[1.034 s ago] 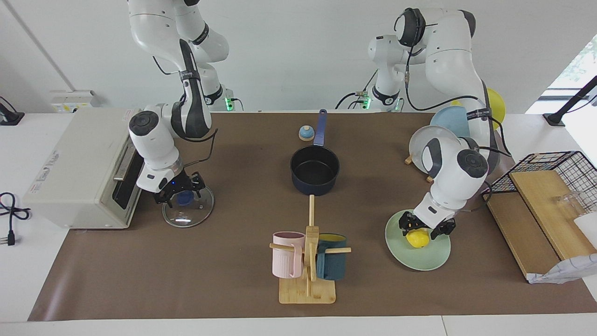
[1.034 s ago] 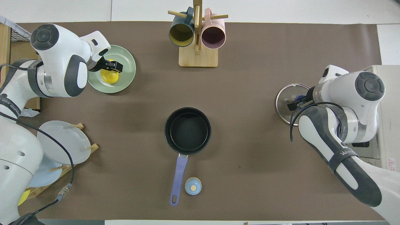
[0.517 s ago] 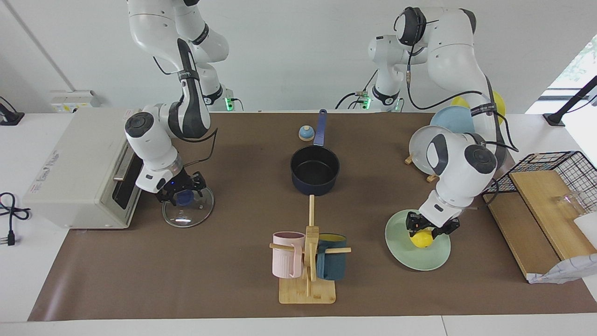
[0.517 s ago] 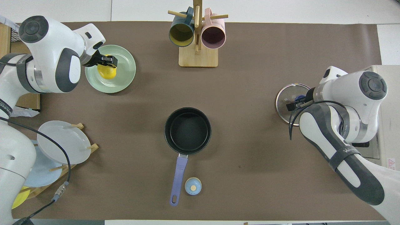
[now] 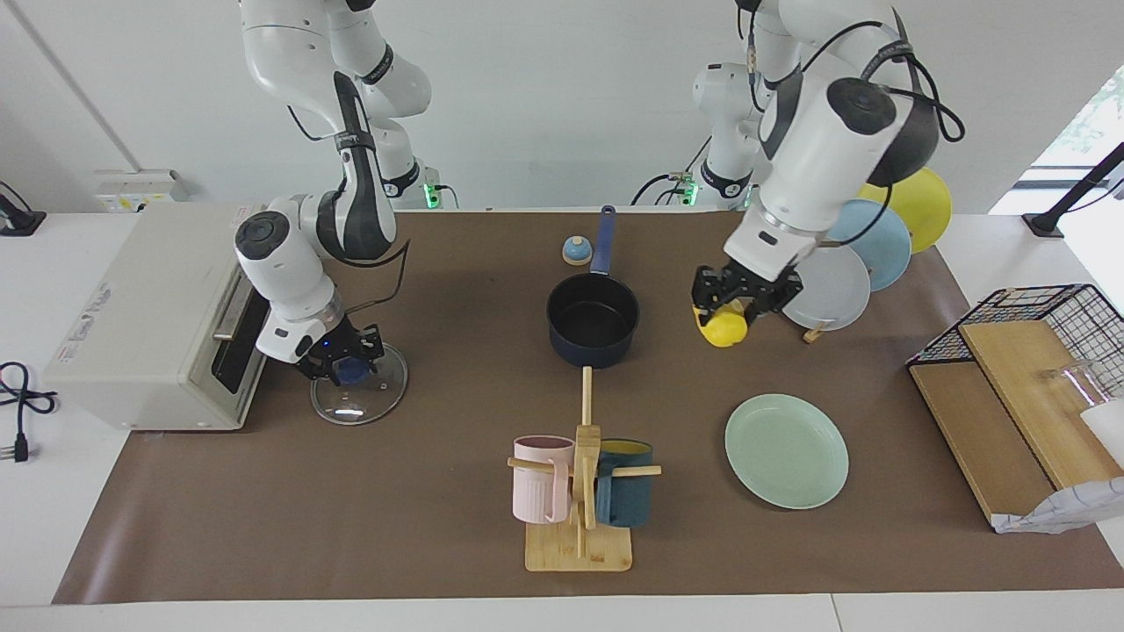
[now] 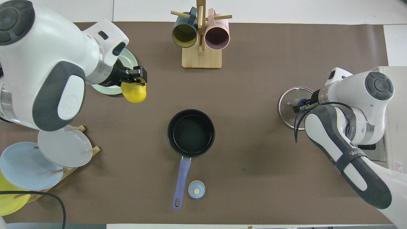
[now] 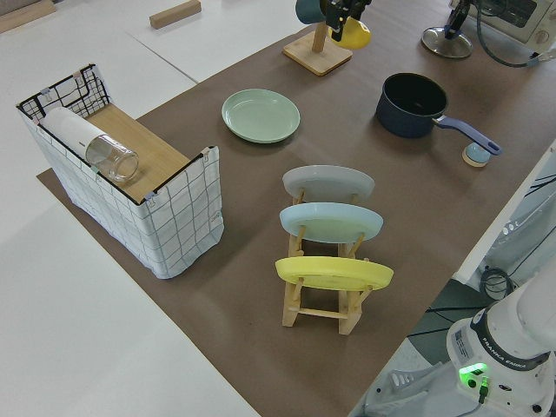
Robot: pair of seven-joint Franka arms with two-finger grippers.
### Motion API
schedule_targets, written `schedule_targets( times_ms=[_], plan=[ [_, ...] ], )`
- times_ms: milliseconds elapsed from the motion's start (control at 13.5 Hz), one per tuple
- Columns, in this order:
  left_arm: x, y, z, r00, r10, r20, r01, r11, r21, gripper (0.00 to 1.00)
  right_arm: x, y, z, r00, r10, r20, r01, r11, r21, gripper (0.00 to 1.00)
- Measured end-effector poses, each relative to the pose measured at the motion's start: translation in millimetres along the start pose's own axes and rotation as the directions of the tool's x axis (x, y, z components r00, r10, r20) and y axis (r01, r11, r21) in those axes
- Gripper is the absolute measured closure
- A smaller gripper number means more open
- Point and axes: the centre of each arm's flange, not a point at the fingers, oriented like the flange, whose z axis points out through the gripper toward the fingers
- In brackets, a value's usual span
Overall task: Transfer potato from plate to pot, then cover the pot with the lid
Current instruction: 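Carry the potato over the black saucepan with the left gripper and release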
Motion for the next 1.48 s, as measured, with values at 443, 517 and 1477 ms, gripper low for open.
schedule_targets(
  times_ms=[443,517,1477],
  plan=[
    [-85,77,96,1.000,0.011,-0.001,-0.011,1.000,-0.006,0.36,45,-52,-65,0.999,0.026,0.038,-0.027,0.999,0.026,0.35],
    [-89,78,114,1.000,0.015,-0.002,-0.015,1.000,-0.005,0.36,53,-69,-79,0.998,0.049,0.042,-0.050,0.998,0.026,0.35],
    [-123,89,224,0.998,0.066,0.005,-0.066,0.998,0.020,0.36,77,-241,-113,0.979,0.203,0.022,-0.204,0.979,0.027,0.35]
  ],
)
